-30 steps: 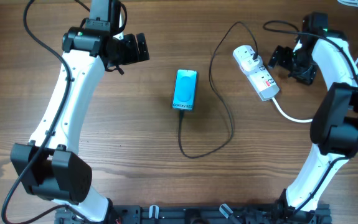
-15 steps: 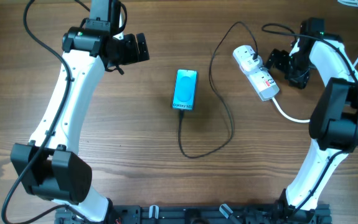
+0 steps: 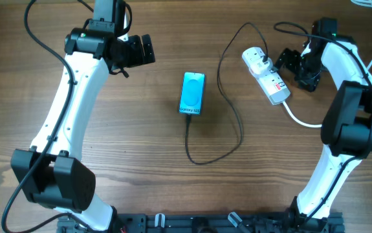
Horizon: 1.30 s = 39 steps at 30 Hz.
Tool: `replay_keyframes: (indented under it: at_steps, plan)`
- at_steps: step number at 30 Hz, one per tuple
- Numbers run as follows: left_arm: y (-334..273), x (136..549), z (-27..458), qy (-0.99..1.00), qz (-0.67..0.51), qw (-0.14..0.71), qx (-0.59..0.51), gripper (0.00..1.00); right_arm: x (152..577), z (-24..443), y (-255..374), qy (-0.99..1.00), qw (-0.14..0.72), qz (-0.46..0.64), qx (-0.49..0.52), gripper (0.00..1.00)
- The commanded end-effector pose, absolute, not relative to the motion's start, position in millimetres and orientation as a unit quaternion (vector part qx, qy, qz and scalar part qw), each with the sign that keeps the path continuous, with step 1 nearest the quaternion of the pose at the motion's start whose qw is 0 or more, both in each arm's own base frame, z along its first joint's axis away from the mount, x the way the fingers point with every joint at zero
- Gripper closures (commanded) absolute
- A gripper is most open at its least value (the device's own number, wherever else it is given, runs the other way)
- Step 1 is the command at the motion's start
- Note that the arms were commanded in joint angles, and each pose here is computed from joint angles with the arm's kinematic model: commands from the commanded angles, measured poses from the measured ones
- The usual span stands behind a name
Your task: Plug charger to phone and switch on socket
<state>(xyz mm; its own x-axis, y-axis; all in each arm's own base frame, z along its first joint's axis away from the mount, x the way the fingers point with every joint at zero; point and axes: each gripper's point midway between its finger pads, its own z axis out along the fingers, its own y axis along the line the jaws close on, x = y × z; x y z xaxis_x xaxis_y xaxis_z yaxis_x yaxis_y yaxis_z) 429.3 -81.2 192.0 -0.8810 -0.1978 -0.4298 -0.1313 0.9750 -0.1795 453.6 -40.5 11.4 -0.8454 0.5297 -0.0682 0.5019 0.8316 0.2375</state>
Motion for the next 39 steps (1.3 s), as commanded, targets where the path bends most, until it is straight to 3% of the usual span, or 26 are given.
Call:
replay_keyframes:
  at_steps: [1,32,35,39]
  plan:
    - [-80,430,188,0.968,-0.065,0.226,-0.090,0.00,442,-7,-32,0.954,0.038,0.112,0.275,0.00]
    - [-80,430,188,0.968,-0.065,0.226,-0.089,0.00,416,-23,-6,0.962,-0.009,0.106,0.253,0.00]
    - [-80,430,188,0.968,-0.065,0.226,-0.090,0.00,420,6,-19,0.958,-0.001,0.106,0.267,0.00]
    - [-80,430,188,0.968,-0.065,0.226,-0.090,0.00,419,85,-39,0.954,0.070,0.112,0.270,0.00]
